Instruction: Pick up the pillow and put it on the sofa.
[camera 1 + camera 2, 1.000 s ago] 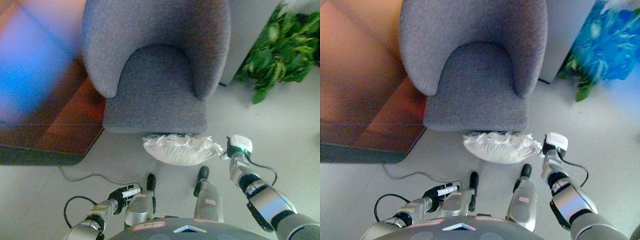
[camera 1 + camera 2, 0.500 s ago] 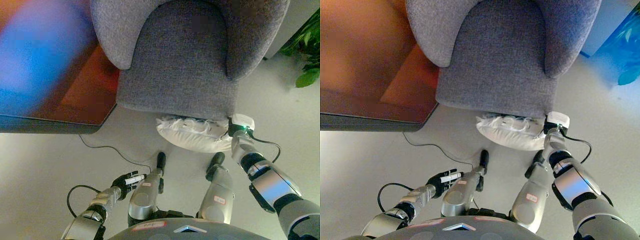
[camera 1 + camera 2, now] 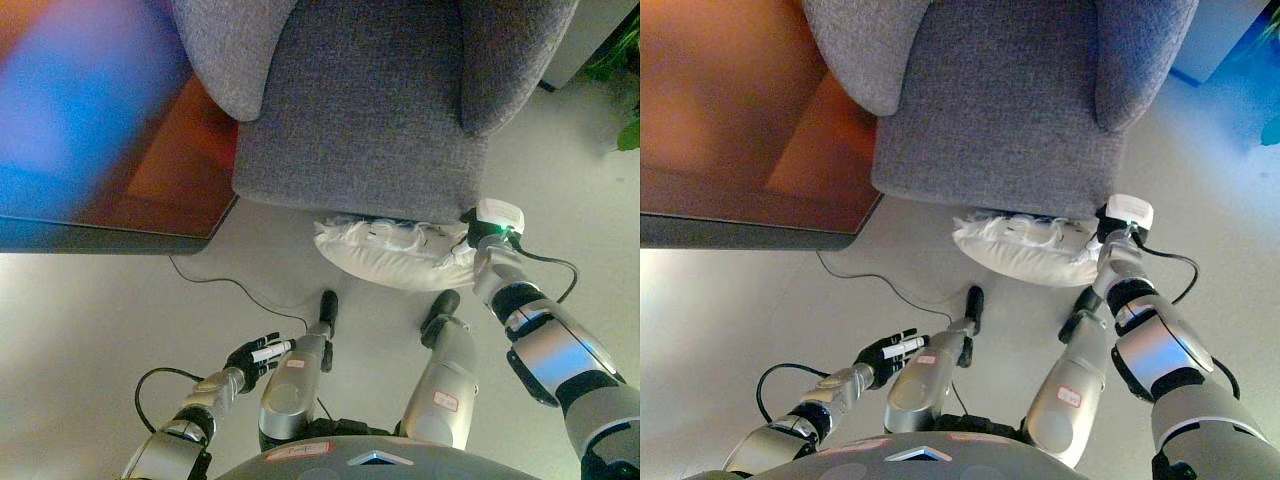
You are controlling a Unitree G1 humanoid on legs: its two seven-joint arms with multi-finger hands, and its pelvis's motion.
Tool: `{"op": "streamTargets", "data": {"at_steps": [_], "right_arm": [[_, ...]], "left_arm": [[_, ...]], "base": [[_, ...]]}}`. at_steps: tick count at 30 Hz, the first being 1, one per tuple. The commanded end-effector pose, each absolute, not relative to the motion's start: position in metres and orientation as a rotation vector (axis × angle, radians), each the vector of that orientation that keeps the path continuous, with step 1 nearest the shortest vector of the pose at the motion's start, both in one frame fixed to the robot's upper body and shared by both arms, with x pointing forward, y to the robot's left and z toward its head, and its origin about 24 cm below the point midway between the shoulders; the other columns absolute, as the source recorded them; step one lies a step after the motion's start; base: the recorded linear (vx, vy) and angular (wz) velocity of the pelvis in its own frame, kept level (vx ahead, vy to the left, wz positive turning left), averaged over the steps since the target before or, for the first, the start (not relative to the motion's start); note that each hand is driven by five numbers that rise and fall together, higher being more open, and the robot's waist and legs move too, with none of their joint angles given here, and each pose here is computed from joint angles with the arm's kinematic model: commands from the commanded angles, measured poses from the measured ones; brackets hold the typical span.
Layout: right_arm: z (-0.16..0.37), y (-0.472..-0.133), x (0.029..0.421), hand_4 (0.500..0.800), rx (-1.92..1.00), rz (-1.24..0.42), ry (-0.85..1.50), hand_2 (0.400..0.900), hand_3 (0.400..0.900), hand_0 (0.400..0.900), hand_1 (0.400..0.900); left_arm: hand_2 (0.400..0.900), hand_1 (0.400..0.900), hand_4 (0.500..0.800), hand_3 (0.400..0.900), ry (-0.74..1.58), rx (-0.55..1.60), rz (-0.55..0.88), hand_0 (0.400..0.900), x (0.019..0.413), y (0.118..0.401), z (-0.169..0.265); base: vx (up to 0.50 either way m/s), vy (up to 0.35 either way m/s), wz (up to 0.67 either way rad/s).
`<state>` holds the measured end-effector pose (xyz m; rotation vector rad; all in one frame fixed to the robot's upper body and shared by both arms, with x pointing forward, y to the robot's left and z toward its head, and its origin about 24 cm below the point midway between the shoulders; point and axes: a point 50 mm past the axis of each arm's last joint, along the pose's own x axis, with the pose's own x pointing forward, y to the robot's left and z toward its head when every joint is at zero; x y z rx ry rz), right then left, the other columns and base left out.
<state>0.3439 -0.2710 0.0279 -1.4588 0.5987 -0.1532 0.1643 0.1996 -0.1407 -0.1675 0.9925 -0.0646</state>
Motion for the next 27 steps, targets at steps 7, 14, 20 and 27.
{"op": "streamTargets", "data": {"at_steps": [7, 14, 20, 27], "right_arm": [[0.084, -0.280, 0.372, 0.800, -1.418, -0.235, 0.503, 0.900, 0.900, 0.900, 0.900], [0.097, -0.272, 0.382, 0.800, -1.413, -0.139, 0.481, 0.900, 0.900, 0.900, 0.900], [0.113, -0.266, 0.390, 0.800, -1.406, -0.146, 0.435, 0.900, 0.900, 0.900, 0.900], [0.134, -0.256, 0.400, 0.800, -1.327, -0.100, 0.394, 0.900, 0.900, 0.900, 0.900]], "left_arm": [[0.900, 0.900, 0.800, 0.900, 1.114, -0.137, -0.027, 0.900, 0.125, 0.209, -0.154], [0.900, 0.900, 0.800, 0.900, 1.094, -0.146, -0.009, 0.900, 0.123, 0.208, -0.154], [0.900, 0.900, 0.800, 0.900, 1.073, -0.150, 0.002, 0.900, 0.131, 0.210, -0.151], [0.900, 0.900, 0.800, 0.900, 1.070, -0.169, 0.022, 0.900, 0.125, 0.215, -0.151]], "base": [[-0.054, 0.000, -0.07], [-0.021, -0.005, -0.09], [-0.026, -0.017, -0.09], [-0.035, 0.002, -0.06]]}}
